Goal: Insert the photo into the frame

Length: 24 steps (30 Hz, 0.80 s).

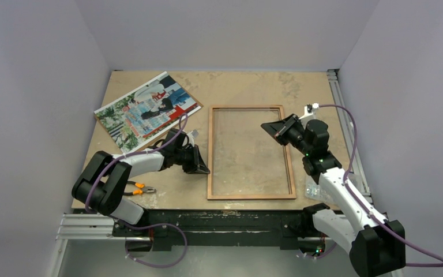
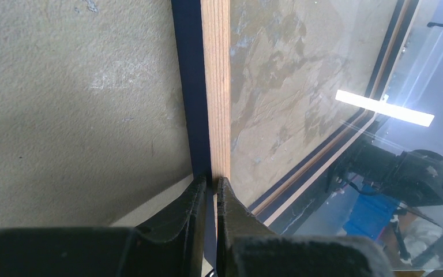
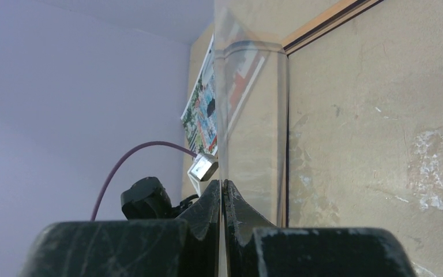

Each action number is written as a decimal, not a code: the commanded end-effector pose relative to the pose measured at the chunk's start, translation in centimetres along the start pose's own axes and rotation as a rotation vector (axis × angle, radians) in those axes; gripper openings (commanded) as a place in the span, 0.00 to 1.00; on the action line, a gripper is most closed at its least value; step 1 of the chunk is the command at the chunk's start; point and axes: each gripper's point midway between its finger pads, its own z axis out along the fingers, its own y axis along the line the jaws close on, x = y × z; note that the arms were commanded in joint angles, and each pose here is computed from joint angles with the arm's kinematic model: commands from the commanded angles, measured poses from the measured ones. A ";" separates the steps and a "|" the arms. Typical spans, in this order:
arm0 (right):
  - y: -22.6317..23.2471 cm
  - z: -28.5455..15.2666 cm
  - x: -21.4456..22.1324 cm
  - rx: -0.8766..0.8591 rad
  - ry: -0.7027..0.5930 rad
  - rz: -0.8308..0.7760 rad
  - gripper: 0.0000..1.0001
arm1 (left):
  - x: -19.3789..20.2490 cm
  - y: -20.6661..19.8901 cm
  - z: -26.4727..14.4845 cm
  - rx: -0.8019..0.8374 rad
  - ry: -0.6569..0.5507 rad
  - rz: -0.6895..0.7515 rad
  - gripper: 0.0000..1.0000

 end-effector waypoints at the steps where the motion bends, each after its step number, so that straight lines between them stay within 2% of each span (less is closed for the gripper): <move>1: 3.4 -0.8 -1.0 -0.103 -0.023 -0.034 0.00 | 2.5 4.1 0.6 -0.140 0.059 -0.041 0.02; 10: 5.2 -1.2 -1.2 -0.177 -0.028 -0.056 0.00 | 2.5 4.2 0.7 -0.141 0.059 -0.043 0.02; 24: 3.7 -0.4 -0.8 -0.141 -0.010 -0.091 0.00 | 2.6 4.2 0.7 -0.138 0.064 -0.044 0.02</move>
